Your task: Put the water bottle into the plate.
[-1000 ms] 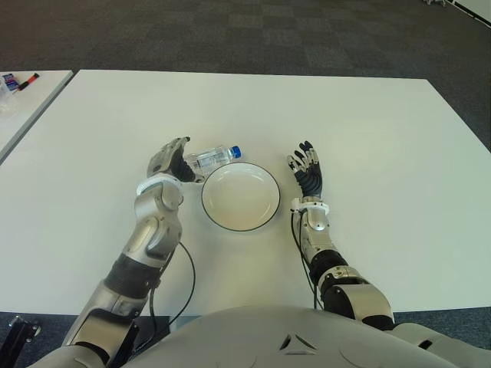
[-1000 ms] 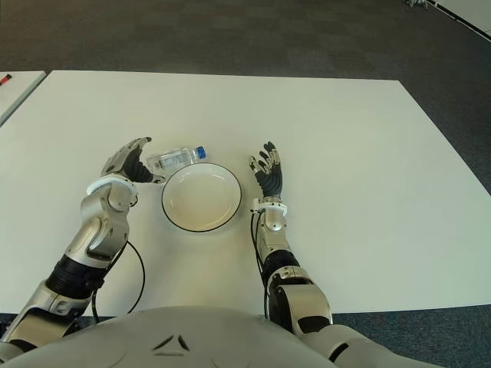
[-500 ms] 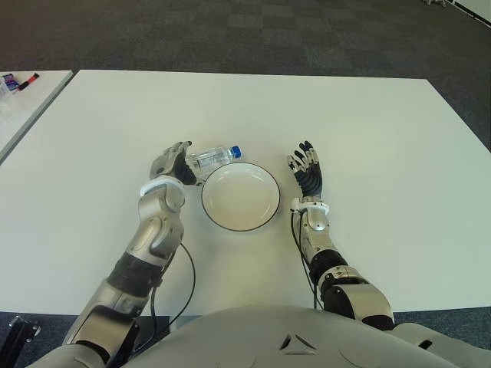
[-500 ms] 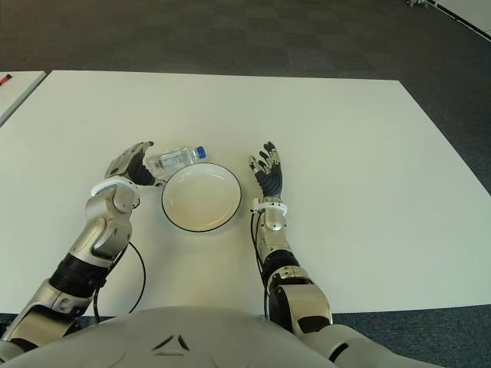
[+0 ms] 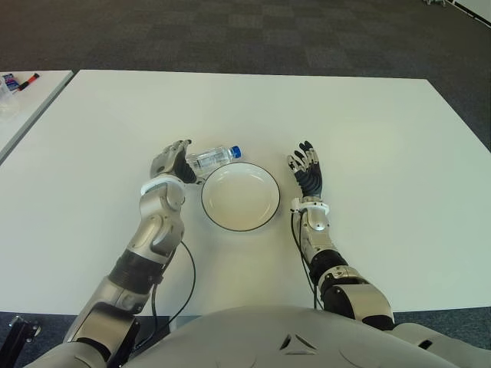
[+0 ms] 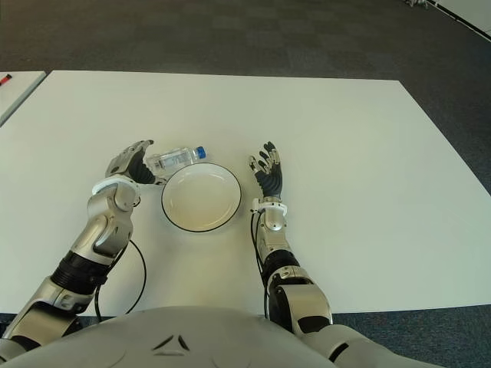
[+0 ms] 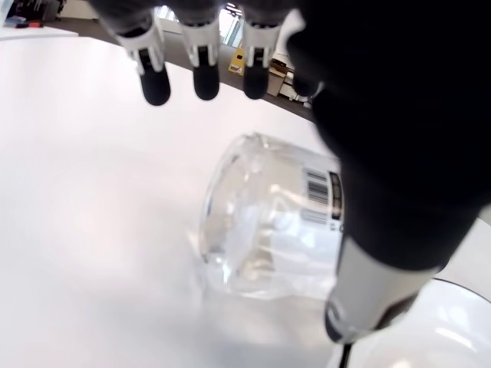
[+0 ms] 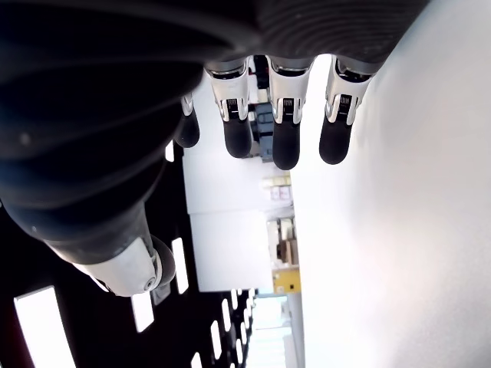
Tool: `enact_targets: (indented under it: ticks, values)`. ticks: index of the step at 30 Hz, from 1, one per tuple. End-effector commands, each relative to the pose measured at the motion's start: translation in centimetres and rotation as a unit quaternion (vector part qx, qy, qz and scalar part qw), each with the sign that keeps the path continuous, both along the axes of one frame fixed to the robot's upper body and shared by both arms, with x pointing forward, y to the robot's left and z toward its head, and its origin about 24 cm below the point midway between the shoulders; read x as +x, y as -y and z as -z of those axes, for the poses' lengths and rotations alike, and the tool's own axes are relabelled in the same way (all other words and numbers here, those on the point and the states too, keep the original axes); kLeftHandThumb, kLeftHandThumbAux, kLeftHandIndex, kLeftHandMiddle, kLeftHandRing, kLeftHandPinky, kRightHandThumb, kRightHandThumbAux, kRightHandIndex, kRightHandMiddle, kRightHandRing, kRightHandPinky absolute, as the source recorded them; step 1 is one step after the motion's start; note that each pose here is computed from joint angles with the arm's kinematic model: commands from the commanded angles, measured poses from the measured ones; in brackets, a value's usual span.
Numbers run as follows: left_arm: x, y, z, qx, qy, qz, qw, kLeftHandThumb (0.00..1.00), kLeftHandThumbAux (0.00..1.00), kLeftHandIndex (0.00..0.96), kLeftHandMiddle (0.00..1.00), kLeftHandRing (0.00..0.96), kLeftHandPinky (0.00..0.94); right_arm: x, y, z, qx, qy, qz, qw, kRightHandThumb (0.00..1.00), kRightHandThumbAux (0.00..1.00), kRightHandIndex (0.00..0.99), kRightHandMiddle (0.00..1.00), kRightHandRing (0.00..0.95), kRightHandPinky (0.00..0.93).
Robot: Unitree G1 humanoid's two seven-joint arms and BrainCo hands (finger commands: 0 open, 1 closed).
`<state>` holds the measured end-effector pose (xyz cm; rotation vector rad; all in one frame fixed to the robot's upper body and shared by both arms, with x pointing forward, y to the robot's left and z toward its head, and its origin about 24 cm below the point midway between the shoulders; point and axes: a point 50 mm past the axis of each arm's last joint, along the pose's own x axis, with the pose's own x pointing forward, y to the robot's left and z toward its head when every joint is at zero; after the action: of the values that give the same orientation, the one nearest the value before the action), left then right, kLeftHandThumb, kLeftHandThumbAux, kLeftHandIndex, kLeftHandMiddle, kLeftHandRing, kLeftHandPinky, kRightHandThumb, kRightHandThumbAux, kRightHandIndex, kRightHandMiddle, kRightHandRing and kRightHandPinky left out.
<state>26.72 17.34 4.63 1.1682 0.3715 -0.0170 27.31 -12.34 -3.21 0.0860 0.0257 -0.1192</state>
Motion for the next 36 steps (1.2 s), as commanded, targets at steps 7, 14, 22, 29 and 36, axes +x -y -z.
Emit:
enact_targets:
  ticks: [7,14,22,29,36]
  values:
    - [-0.13,-0.24,1.10,0.005,-0.017,-0.003,1.000,0.000,0.887,0.000,0.015,0.035,0.109,-2.41,-0.79,2.83,0.023,-0.075,0.005,0.997,0.036,0.700,0.070,0.116,0.130,0.172]
    - [-0.07,-0.23,1.19,0.006,-0.017,-0.003,1.000,0.000,0.886,0.000,0.012,0.030,0.107,-2.39,-0.81,2.79,0.025,-0.073,0.005,0.997,0.038,0.695,0.073,0.118,0.131,0.174]
    - [-0.07,-0.20,1.21,0.006,-0.018,-0.004,1.000,0.000,0.887,0.000,0.009,0.028,0.106,-2.39,-0.83,2.76,0.023,-0.072,0.003,0.997,0.030,0.699,0.071,0.120,0.132,0.172]
    - [-0.03,-0.12,1.24,0.010,-0.020,-0.004,1.000,0.000,0.887,0.000,0.006,0.024,0.101,-2.39,-0.81,2.73,0.021,-0.071,0.003,0.997,0.027,0.701,0.069,0.120,0.133,0.174]
    - [-0.02,-0.08,1.27,0.015,-0.019,-0.002,1.000,0.000,0.888,0.000,0.006,0.023,0.101,-2.39,-0.77,2.75,0.020,-0.071,0.003,0.997,0.029,0.697,0.071,0.120,0.133,0.174]
